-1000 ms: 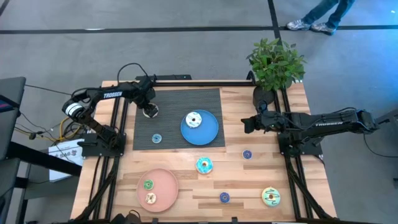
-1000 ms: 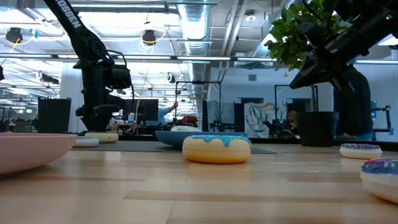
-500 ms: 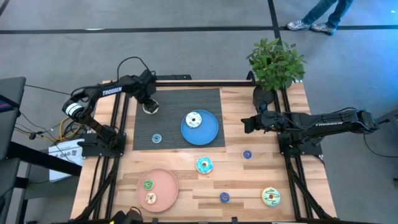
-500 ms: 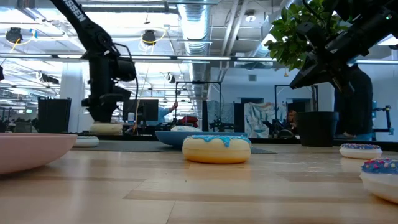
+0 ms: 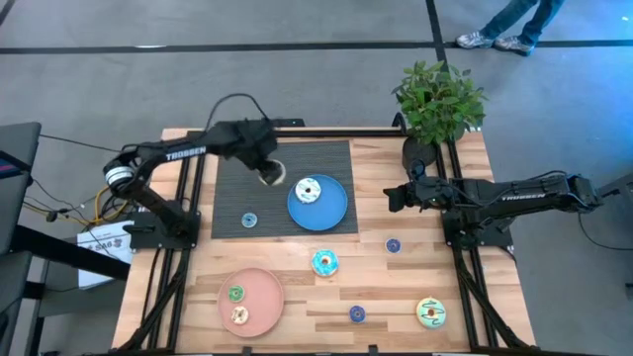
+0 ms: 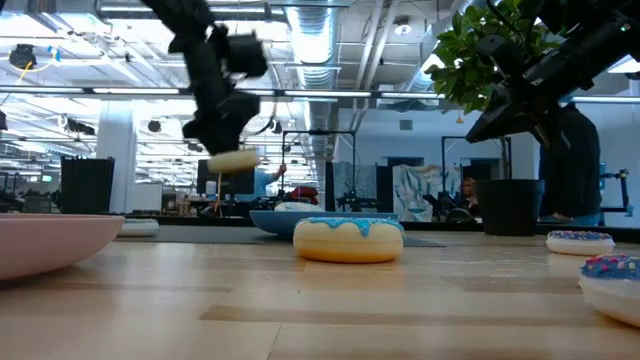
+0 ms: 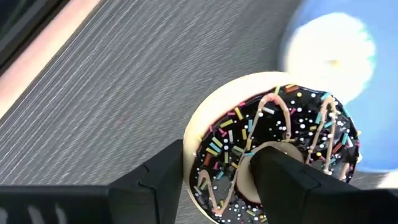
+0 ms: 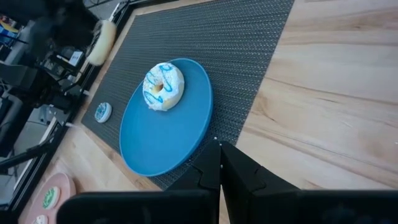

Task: Pick & Place donuts
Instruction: Put the large brown donut on the blue plate

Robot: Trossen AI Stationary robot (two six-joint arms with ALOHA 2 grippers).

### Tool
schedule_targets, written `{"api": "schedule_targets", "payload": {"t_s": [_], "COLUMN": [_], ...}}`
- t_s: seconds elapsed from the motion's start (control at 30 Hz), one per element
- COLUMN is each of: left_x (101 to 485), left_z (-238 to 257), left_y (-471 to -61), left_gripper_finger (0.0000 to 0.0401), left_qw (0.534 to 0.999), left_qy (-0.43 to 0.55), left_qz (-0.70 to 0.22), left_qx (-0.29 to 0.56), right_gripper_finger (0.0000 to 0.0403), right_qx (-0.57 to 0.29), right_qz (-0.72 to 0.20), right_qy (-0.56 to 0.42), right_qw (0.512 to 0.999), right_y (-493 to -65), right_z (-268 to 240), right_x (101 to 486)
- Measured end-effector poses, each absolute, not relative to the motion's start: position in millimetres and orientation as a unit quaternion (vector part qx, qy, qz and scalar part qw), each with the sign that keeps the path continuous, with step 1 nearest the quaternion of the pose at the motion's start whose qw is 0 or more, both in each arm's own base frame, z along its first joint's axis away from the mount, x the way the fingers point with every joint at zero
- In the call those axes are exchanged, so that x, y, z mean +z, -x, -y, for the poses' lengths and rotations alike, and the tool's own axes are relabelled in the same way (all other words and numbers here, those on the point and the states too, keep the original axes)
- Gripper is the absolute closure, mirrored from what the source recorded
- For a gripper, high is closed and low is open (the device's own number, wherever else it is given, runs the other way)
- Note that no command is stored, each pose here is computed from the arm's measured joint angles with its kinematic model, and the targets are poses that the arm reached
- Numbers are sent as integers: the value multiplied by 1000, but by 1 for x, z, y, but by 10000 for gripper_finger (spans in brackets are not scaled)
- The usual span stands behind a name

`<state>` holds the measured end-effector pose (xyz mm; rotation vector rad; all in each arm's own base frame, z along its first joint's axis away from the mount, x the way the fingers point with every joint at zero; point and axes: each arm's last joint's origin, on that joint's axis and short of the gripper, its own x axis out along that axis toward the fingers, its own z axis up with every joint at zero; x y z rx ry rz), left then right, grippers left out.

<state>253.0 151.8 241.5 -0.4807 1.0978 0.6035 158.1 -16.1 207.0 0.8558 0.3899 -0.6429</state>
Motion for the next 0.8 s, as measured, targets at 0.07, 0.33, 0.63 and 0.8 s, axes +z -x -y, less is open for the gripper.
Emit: {"api": "schedule_targets", "payload": {"t_s": [0.07, 0.33, 0.63, 0.8], "left_x": [249, 253, 202, 188], "left_z": [-131, -64, -25, -24], "left_y": [-270, -315, -347, -350], "left_gripper_finger": [230, 230, 230, 230], "left_qw": [798, 851, 828, 812], "left_qy": [207, 188, 208, 216], "left_qz": [-491, -406, -438, -443], "left_qx": [283, 274, 282, 312], "right_gripper_finger": [403, 403, 403, 403], "right_qx": [-305, -304, -304, -293], "right_qz": [-185, -186, -186, -195], "right_qy": [-405, -405, -405, -409], "right_qw": [842, 842, 842, 842], "right_y": [-158, -158, -158, -158], "right_z": [16, 16, 16, 15], "right_x": [207, 207, 207, 206]}}
